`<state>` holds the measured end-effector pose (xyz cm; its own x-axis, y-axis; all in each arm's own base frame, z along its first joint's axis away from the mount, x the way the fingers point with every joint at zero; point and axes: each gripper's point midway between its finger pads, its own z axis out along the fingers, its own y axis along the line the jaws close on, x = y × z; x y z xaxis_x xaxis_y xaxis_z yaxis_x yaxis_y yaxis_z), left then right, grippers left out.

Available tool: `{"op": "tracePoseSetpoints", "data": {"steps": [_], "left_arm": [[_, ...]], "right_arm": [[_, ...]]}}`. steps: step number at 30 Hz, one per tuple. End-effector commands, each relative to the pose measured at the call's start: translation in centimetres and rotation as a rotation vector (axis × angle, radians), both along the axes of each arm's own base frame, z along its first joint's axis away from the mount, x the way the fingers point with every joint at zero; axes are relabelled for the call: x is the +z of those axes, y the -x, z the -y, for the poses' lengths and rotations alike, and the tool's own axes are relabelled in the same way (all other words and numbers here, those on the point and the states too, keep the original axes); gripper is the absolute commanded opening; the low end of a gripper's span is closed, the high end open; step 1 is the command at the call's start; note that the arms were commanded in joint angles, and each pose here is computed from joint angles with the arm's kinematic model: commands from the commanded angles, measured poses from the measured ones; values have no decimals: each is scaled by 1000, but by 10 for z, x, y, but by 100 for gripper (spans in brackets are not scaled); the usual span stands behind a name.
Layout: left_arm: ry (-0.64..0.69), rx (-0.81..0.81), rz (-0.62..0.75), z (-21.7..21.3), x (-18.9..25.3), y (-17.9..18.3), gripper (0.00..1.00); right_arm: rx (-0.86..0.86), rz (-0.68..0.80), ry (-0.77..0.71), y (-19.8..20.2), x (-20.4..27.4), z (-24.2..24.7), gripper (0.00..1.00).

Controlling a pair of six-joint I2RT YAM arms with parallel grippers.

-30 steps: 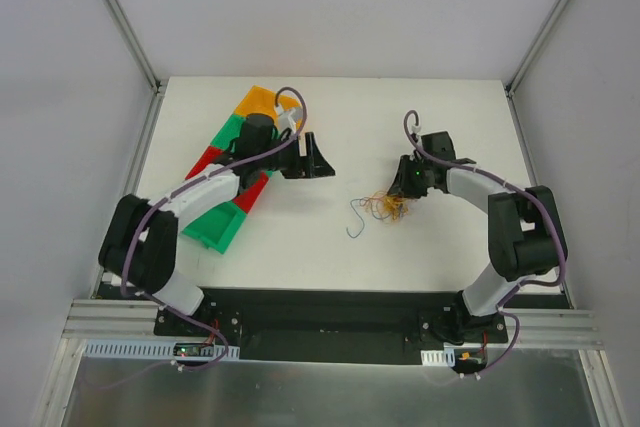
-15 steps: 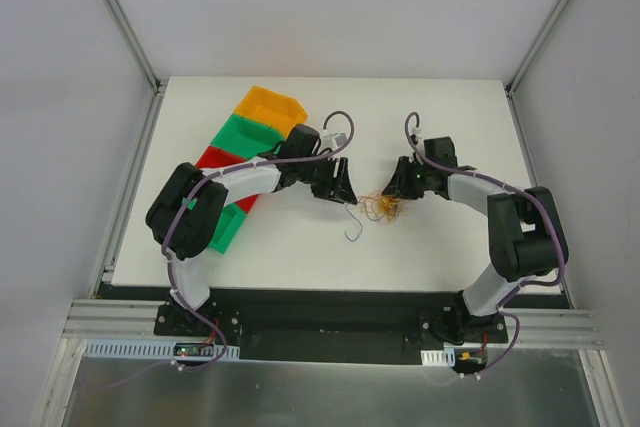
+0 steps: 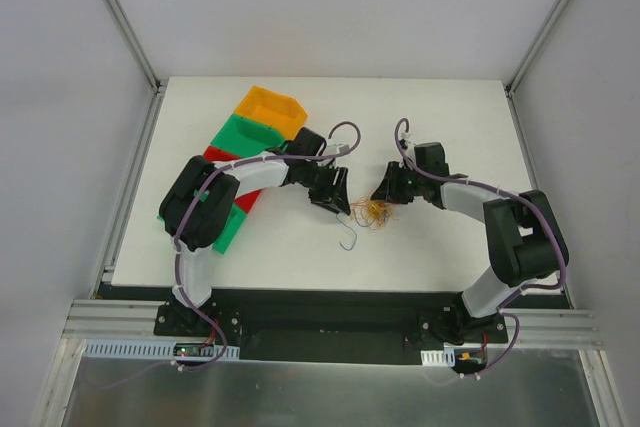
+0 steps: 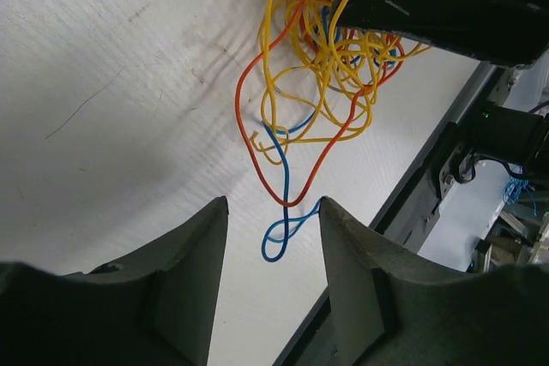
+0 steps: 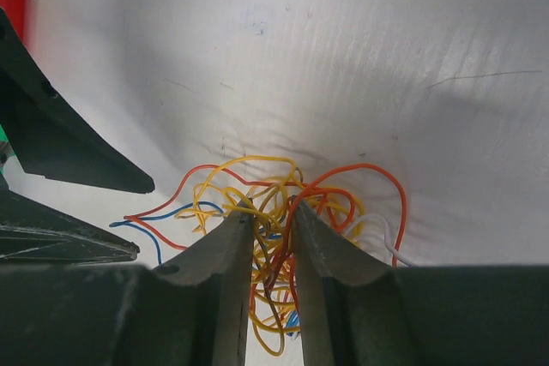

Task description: Untangle the cables

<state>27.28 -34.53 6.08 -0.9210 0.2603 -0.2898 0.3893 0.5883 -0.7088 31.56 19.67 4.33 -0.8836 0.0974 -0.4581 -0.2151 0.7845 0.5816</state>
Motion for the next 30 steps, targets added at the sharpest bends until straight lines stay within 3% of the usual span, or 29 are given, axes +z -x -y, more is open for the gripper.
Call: {"op": "tracePoseSetpoints", "data": {"steps": [1, 6, 10, 13, 15, 17, 26, 30], "left_arm": [[24, -71, -24, 6, 5, 13, 43], [48, -95, -32, 11, 13, 19, 36], [45, -102, -9, 15, 17, 20, 10], [30, -86, 27, 13, 21, 15, 0], [22, -83, 63, 12, 28, 11, 0], [18, -82, 93, 10, 33, 9, 0], [7, -82, 143, 6, 44, 7, 0], [13, -86, 155, 6, 48, 6, 0]], "right_arm": [[-15, 55, -6, -11, 10, -1, 27], [-41, 67, 75, -14, 7, 13, 30], [-28, 60, 71, -12, 7, 11, 40], [-20, 79, 91, -10, 9, 12, 53], [-6, 102, 144, -8, 9, 14, 64], [12, 108, 187, -5, 10, 14, 68], [51, 263, 226, 0, 34, 6, 75], [81, 368, 196, 8, 50, 1, 85]]}}
